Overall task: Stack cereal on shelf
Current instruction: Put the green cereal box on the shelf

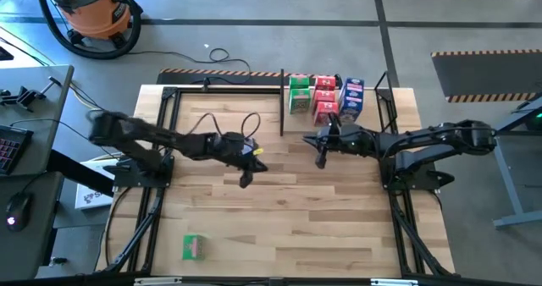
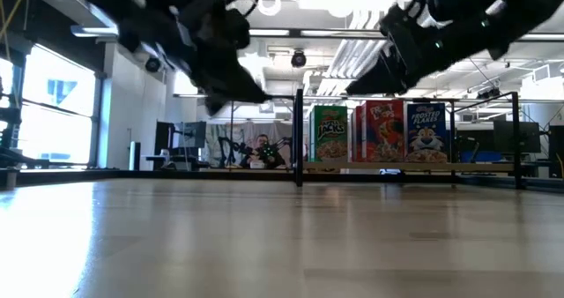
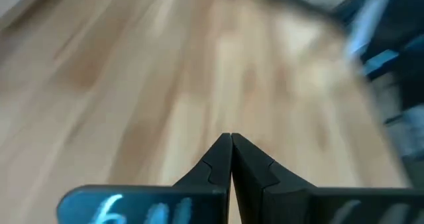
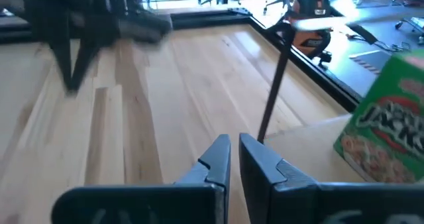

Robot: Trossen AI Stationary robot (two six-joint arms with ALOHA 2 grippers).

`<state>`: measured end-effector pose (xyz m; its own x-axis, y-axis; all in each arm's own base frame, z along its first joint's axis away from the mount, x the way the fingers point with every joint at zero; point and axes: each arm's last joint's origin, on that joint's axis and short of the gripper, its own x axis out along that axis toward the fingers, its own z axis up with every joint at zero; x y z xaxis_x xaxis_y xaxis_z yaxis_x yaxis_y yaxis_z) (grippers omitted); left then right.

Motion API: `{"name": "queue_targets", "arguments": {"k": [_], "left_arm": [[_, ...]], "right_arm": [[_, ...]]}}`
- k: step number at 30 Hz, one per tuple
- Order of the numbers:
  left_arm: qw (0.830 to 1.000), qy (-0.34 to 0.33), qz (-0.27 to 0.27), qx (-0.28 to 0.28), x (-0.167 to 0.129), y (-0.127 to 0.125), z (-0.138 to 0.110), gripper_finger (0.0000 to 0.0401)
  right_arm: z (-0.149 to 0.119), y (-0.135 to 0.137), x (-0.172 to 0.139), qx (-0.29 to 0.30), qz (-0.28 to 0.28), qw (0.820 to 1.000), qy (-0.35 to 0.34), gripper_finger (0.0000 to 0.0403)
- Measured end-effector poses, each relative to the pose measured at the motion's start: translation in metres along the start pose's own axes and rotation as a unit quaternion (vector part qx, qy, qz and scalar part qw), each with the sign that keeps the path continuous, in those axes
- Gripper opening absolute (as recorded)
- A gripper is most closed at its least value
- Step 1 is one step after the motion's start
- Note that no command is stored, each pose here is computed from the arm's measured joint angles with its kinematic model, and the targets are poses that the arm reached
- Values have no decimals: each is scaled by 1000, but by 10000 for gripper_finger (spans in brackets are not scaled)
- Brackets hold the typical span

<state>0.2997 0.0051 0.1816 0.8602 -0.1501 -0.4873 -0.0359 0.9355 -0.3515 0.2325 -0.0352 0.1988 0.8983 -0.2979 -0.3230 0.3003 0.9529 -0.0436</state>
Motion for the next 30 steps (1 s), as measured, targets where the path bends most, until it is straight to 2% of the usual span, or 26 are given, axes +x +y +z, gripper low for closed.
{"name": "queue_targets", "arguments": {"k": [3,5,7,10,14,17,21,23,26,30], "left_arm": [[991,95,89,-13,-28,-17,12,1],[980,151,124,-40,-46,-29,22,1],[964,206,148,-78,-60,-41,28,2],[931,290,189,-119,-77,-58,32,17],[893,360,189,-194,-88,-83,40,55],[875,372,168,-261,-93,-107,48,89],[845,374,173,-341,-99,-139,51,133],[821,377,186,-386,-102,-156,45,153],[774,390,217,-449,-107,-182,27,181],[728,376,252,-515,-108,-216,3,211]], "right_arm": [[-11,-1,-2,2,-2,1000,-8,13],[-17,-1,-4,1,-1,1000,-14,13],[-21,-2,-4,-12,1,1000,-10,13],[-23,-2,-5,-14,3,1000,-7,13],[-22,-1,-5,-15,12,1000,-10,13],[-23,0,-4,-19,31,999,-7,13],[-24,1,-4,-20,56,998,-2,13],[-24,2,-4,-20,65,998,-2,13],[-24,2,-4,-20,70,997,-2,13],[-24,2,-5,-20,76,997,-2,13]]}}
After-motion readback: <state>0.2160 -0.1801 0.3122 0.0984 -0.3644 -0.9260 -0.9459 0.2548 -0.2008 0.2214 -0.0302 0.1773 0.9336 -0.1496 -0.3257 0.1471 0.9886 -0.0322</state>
